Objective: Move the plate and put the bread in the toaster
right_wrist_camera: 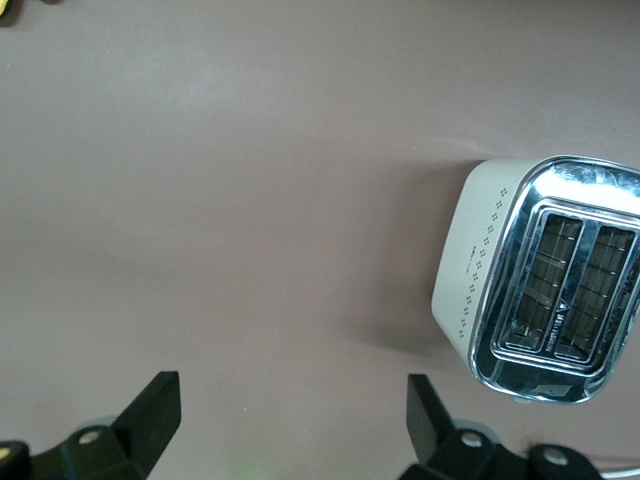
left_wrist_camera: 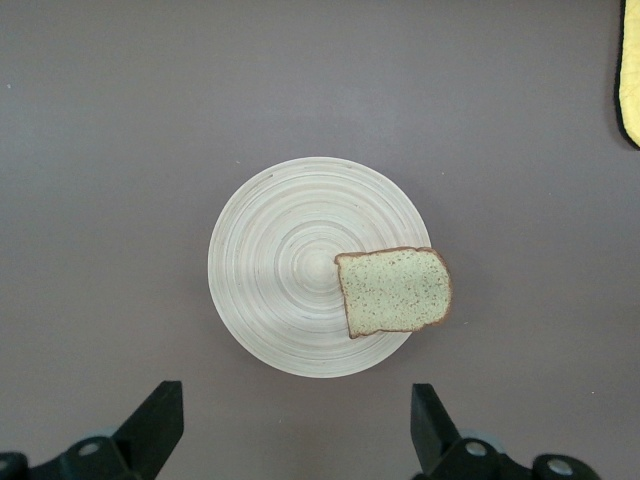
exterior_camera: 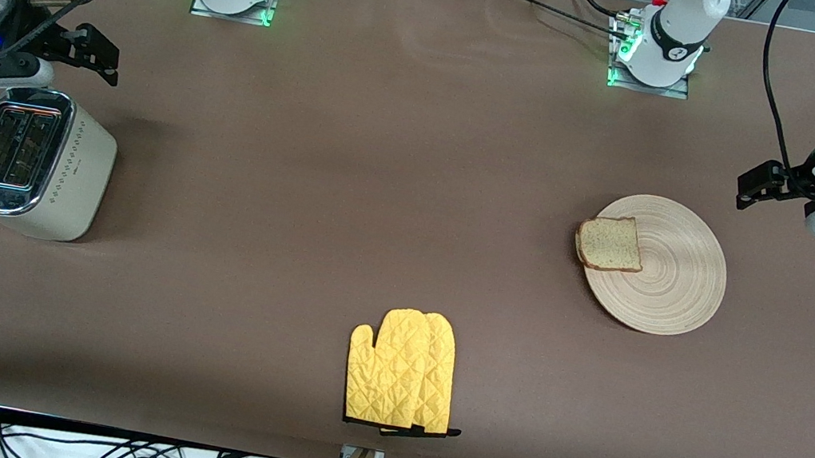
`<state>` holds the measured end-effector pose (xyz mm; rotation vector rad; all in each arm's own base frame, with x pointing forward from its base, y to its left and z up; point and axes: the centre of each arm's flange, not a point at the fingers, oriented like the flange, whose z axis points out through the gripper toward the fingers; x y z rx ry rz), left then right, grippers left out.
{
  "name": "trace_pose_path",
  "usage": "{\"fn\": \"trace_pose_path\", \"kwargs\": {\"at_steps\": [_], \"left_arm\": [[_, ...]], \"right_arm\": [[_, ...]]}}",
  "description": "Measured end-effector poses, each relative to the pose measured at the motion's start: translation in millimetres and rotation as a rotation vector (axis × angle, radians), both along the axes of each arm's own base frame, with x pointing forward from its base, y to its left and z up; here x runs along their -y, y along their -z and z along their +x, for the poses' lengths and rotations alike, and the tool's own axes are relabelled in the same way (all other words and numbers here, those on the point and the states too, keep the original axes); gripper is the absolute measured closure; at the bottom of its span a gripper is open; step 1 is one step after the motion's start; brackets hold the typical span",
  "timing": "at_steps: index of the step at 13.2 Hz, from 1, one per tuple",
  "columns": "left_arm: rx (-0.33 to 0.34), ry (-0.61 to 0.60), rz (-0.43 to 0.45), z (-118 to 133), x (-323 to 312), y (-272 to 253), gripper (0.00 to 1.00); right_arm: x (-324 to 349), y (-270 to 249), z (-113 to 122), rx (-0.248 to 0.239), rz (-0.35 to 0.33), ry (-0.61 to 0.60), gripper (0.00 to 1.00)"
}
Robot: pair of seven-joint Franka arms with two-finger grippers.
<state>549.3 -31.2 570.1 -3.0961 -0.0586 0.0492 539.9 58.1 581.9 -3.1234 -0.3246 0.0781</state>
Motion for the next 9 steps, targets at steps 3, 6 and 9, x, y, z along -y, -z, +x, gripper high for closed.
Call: {"fn": "trace_pose_path", "kwargs": {"at_steps": [3,6,9], "left_arm": [[0.000,0.000,0.000,0.0,0.0,-0.1,0.00],[0.000,0.002,0.000,0.0,1.2,-0.2,0.00],[0.001,0.004,0.000,-0.1,2.5,-0.3,0.00]], "right_arm": [[-0.2,1.9,-2.9,-0.025,0.001,0.022,0.00],[-0.4,0.7,-2.9,-0.023,0.002,0.031,0.00],[-0.4,0.7,-2.9,-0.023,0.002,0.031,0.00]]}}
